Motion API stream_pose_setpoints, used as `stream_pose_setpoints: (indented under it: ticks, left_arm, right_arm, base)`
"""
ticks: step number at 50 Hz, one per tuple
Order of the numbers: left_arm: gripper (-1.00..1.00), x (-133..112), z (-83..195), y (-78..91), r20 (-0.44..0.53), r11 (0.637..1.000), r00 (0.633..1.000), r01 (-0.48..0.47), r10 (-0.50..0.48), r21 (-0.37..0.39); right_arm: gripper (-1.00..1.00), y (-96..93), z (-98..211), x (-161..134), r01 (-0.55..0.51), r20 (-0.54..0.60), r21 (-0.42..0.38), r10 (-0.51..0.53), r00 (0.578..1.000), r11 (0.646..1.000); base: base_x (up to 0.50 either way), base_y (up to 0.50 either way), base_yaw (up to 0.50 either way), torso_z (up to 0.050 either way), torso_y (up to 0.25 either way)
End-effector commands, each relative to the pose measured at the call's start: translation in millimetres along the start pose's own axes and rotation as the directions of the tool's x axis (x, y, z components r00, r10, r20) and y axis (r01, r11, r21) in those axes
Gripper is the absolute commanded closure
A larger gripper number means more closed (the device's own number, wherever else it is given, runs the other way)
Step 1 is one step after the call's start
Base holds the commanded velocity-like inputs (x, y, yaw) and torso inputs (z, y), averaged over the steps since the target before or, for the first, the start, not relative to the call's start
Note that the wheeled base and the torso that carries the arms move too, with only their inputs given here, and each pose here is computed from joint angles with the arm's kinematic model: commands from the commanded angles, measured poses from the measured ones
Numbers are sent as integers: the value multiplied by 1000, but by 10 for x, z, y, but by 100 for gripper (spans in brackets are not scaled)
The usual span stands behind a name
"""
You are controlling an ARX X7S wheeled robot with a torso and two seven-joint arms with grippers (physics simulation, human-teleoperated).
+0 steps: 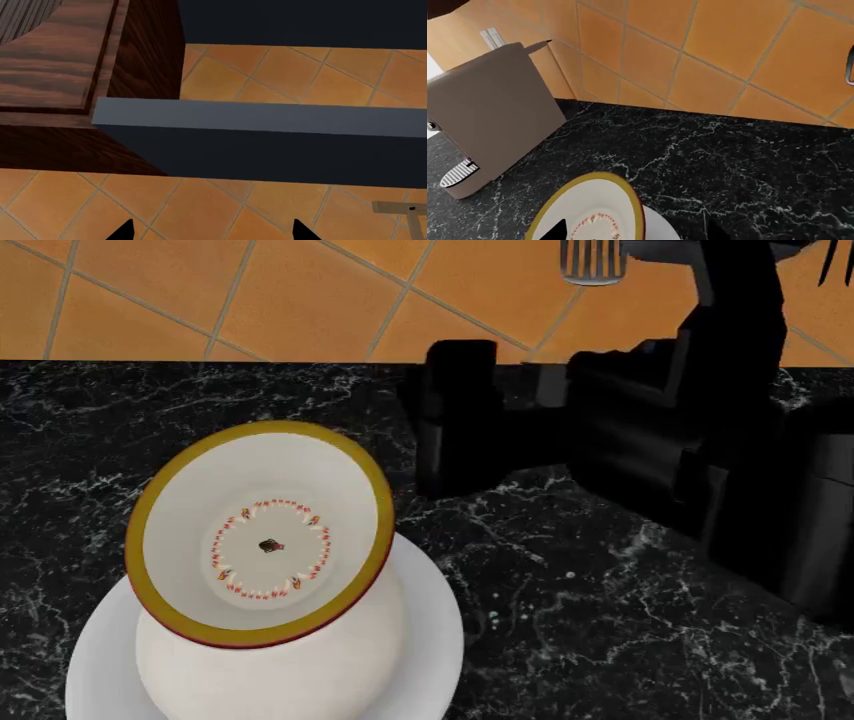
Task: Stack the bowls from largest to smallest.
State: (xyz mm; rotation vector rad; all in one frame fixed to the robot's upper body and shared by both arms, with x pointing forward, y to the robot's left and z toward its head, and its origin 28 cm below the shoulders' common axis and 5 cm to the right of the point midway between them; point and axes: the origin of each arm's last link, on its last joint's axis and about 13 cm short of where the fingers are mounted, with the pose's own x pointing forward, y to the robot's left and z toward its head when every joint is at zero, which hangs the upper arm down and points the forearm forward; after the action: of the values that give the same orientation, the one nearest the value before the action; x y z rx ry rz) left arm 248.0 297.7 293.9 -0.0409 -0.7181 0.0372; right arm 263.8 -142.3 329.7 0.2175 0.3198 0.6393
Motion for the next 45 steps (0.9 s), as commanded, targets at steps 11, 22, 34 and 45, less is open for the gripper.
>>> stream_pose_setpoints:
  ticks: [11, 22, 34, 45]
  left_arm:
    - [-100, -45, 201, 25, 13, 998, 999, 43, -43, -45]
    - [-100, -96, 348, 141, 52, 1000, 999, 16, -15, -26]
    - [-100, -219, 614, 262, 112, 1000, 994, 0, 2, -16]
    - [-100, -358, 842, 239, 149, 1000, 989, 16, -15, -8]
  right_arm:
    - [-100, 51, 5, -670, 204, 174, -33, -196, 965, 978]
    - [-100, 68, -7, -966, 305, 253, -31, -288, 923, 952]
    - [-100, 93, -6, -1244, 382, 339, -26, -352, 873, 924]
    - [-100, 155, -111, -1471, 429, 405, -28, -382, 831, 903]
  base:
    - [0, 0, 0, 0, 0]
    - [0, 0, 0, 0, 0]
    - [0, 0, 0, 0, 0]
    - [0, 0, 0, 0, 0]
